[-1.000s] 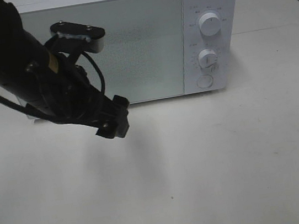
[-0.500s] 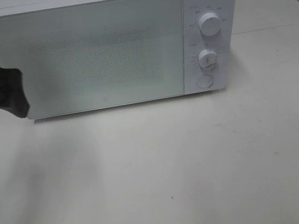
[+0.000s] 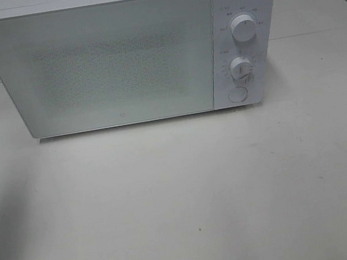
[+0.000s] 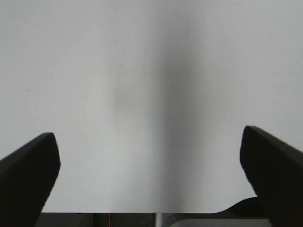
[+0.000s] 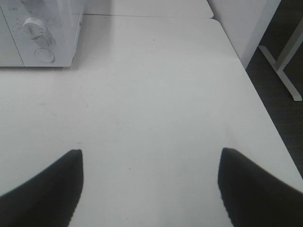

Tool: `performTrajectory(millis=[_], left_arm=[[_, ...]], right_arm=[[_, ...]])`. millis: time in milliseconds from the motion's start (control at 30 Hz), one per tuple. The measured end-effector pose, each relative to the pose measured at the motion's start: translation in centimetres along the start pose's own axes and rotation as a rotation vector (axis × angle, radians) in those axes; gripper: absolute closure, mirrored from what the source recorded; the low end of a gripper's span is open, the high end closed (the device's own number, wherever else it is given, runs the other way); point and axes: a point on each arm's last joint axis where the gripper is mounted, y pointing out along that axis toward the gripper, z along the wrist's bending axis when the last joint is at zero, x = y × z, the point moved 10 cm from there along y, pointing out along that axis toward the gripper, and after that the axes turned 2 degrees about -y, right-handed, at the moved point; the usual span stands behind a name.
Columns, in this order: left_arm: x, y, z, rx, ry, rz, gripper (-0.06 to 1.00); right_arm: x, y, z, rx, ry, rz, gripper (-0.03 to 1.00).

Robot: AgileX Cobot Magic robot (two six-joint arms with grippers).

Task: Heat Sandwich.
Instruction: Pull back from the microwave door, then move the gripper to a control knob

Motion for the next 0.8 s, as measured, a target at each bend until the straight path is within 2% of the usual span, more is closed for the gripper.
performTrajectory(millis=[400,800], left_arm=[[-6.5,-1.6,1.1,-0.006,-0.007,-0.035,-0.03],[-12.1,-3.2,1.4,-0.065,0.016,-0.193,-0.03]], right_arm=[[0.0,0.0,0.0,0.000,0.000,0.000,0.21],[0.0,0.0,0.0,0.000,0.000,0.000,0.21]])
